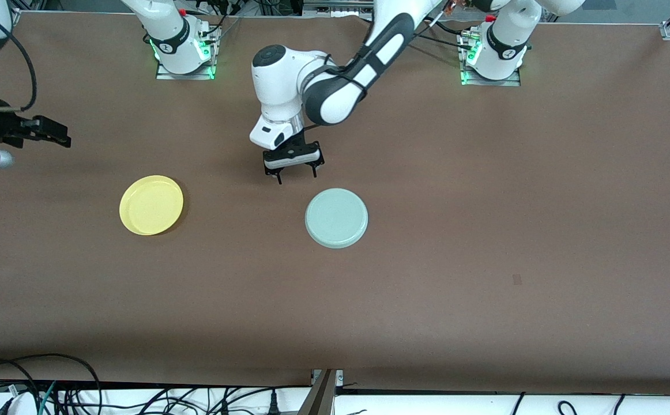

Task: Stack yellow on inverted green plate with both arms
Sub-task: 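Set the green plate upside down beside the yellow plate, left gripper, then retract the left gripper while the right gripper reaches the yellow plate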

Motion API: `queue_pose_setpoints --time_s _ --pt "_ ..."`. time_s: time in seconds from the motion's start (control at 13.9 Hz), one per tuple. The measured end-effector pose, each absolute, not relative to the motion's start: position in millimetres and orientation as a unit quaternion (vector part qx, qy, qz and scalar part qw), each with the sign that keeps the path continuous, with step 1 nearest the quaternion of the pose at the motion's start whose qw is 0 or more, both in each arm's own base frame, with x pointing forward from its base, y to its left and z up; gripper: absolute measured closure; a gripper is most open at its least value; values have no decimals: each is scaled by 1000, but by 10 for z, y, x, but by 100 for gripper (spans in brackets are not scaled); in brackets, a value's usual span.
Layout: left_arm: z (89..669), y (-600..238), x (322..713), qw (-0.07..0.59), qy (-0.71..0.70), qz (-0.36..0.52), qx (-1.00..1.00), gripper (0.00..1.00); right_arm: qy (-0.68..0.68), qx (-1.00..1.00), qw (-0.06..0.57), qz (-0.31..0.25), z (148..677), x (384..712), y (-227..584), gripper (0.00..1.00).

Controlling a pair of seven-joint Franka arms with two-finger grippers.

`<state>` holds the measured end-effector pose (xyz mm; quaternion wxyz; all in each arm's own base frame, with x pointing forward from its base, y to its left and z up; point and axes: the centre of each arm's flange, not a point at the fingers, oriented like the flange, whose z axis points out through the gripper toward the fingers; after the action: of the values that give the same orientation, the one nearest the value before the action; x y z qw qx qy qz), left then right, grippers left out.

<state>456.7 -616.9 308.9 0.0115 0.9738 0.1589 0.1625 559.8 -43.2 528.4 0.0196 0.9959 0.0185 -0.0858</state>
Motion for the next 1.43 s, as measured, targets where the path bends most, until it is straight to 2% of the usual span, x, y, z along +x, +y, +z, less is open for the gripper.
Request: queue_pose_setpoints --time_s 0.36,0.57,0.79,0.86,1.0,1.15,1.22,1.29,1.36,1.43 --pt "4021 -5542 5203 81 283 92 951 0 12 997 10 -78 4468 6012 -615 0" --pt "4499 -5003 5477 68 332 67 938 0 8 998 -1 -67 3718 6123 -877 0" --pt "4902 -4652 5453 42 342 28 938 0 -12 996 -17 -90 3000 6086 -1130 2" --pt "5036 -4503 5453 31 337 11 941 0 -20 995 -26 -99 2807 6077 -1166 7" --pt "5327 -4097 5512 3 313 -26 949 0 -35 991 -44 -118 2476 6043 -1203 10" --pt "5601 -3654 5605 -21 277 -53 959 0 -48 990 -55 -118 2226 6015 -1273 30" --pt "5696 -3438 5667 -26 253 -62 965 0 -52 990 -60 -114 2117 5979 -1310 30" --pt "5787 -3219 5739 -24 220 -66 973 0 -53 990 -65 -109 2014 5931 -1332 37" --pt "5890 -3006 5793 -19 183 -65 981 0 -50 991 -67 -106 1929 5887 -1337 51" --pt "6003 -2768 5825 -16 152 -65 986 0 -48 991 -67 -106 1866 5852 -1329 59"
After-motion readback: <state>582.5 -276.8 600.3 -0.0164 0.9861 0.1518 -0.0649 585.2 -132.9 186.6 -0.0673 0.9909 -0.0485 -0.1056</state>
